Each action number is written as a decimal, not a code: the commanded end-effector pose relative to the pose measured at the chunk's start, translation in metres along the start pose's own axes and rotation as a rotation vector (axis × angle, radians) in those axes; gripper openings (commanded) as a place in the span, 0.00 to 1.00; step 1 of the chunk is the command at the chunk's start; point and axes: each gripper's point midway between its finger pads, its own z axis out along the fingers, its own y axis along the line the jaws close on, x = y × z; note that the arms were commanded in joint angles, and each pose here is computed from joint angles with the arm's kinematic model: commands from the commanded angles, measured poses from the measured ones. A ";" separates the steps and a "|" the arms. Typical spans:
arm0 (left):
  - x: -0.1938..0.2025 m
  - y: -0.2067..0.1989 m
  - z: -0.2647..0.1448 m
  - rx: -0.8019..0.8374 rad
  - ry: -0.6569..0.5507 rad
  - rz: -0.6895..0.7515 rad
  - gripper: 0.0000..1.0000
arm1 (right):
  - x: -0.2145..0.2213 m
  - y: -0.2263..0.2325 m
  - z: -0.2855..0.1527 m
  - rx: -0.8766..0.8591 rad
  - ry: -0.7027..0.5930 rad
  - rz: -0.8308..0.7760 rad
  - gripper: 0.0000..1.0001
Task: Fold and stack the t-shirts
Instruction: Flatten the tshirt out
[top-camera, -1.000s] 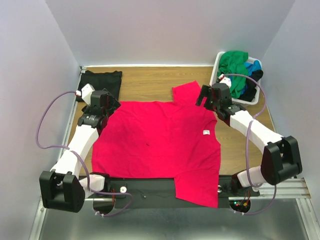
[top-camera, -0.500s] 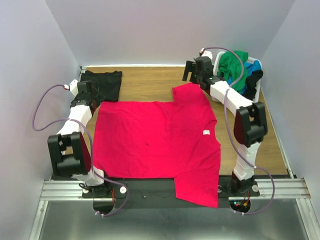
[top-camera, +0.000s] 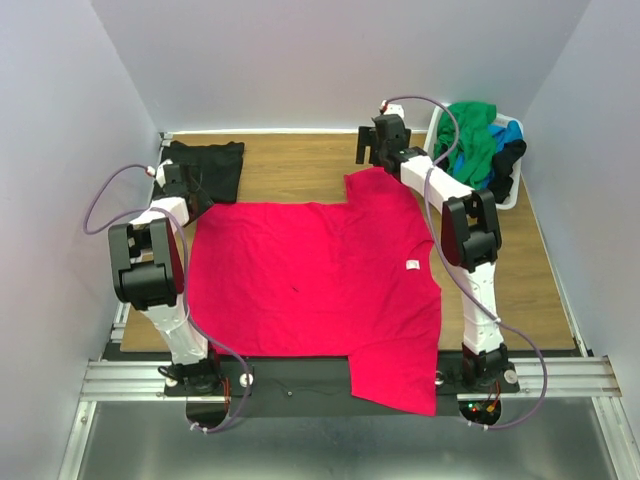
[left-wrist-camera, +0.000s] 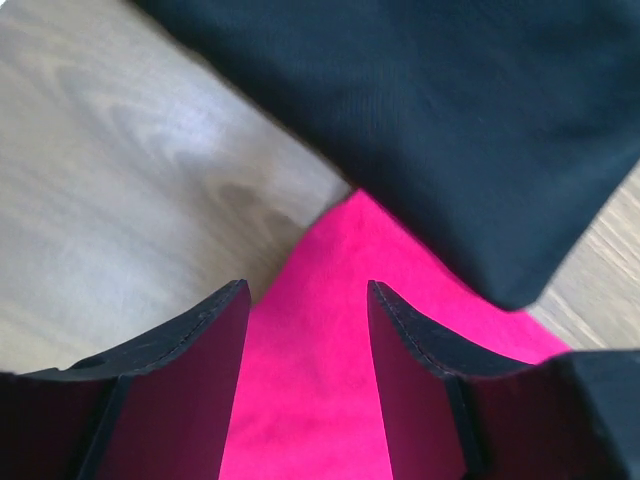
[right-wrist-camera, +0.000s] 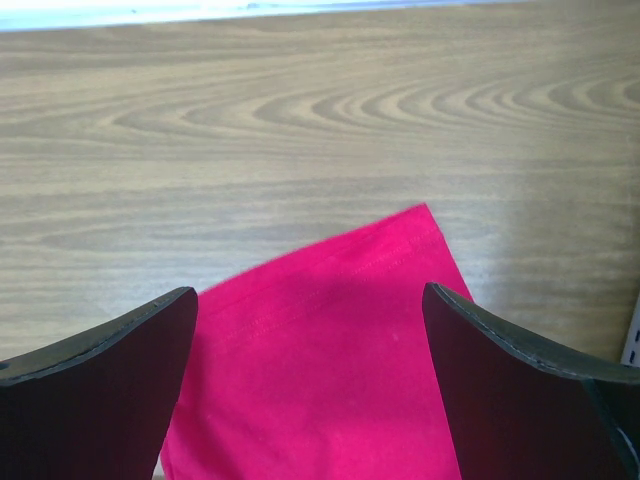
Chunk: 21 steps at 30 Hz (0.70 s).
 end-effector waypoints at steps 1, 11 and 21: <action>-0.021 -0.018 0.013 0.069 -0.041 0.065 0.58 | -0.031 -0.001 0.006 0.001 -0.079 0.012 1.00; -0.008 -0.019 0.040 0.074 0.020 0.104 0.50 | -0.022 -0.002 0.021 -0.013 -0.058 0.032 1.00; 0.004 -0.028 0.045 0.139 0.062 0.133 0.16 | -0.006 -0.002 0.044 0.001 -0.042 0.016 1.00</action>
